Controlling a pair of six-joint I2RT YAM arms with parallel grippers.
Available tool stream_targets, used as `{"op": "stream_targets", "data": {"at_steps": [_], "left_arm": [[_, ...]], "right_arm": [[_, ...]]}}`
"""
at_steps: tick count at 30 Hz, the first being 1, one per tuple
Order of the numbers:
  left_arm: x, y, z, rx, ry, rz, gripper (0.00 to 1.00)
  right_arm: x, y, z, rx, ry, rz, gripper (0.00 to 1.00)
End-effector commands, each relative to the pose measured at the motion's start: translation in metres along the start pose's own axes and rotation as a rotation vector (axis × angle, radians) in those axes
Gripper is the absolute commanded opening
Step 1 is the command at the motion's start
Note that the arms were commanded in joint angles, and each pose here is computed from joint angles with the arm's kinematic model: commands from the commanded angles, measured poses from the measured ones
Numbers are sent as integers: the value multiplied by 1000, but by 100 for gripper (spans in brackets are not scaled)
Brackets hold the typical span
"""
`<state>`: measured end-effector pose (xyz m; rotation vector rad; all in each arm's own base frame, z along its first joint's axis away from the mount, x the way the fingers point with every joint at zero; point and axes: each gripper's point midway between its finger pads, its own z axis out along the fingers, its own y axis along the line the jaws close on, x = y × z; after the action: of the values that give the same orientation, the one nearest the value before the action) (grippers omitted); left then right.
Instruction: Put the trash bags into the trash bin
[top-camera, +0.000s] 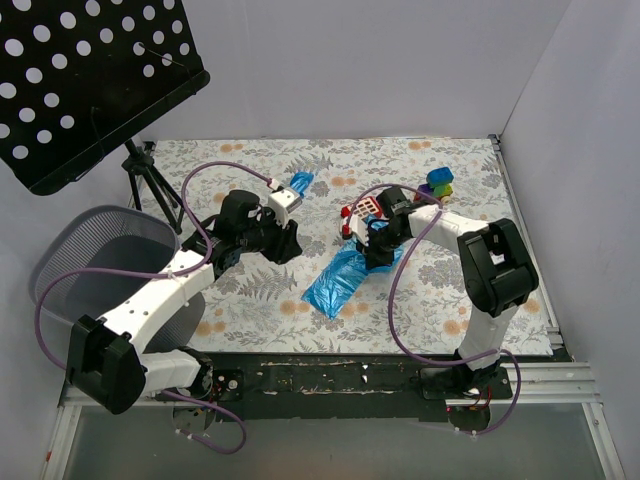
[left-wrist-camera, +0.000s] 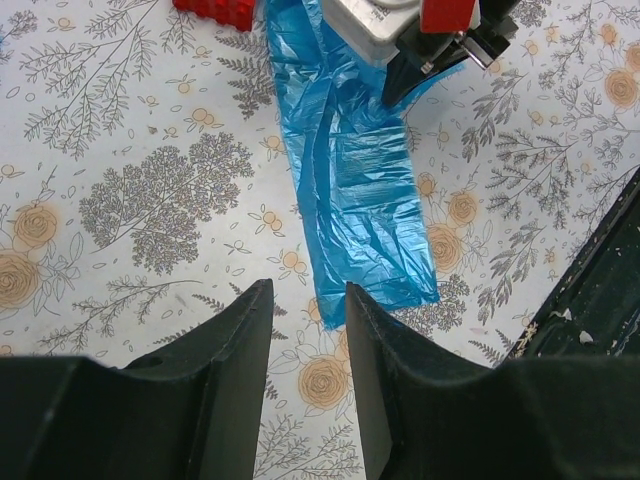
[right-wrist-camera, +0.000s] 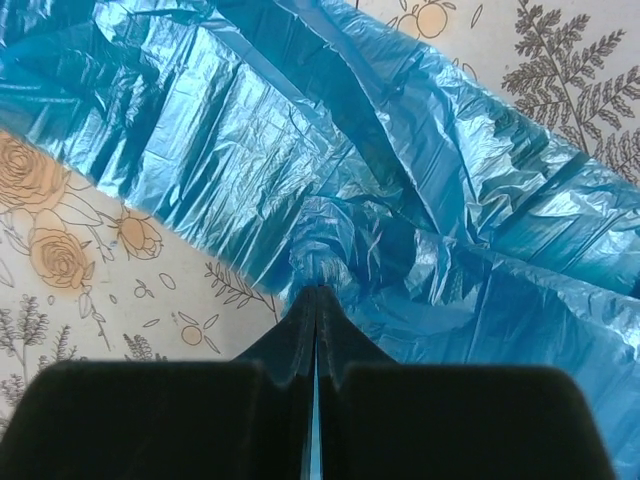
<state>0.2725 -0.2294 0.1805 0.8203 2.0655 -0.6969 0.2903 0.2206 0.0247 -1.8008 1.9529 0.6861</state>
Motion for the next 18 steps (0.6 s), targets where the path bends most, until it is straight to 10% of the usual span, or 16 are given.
{"op": "stream_targets", "data": {"at_steps": [1,18], "left_arm": [[-12,-4,-2,33,-39,43,34],[-53,-34,12,236,-88,-29,31]], "right_arm": [[-50,-11,-43,65,-107,19,1],[-153,4,-133,162,-453,198,1]]}}
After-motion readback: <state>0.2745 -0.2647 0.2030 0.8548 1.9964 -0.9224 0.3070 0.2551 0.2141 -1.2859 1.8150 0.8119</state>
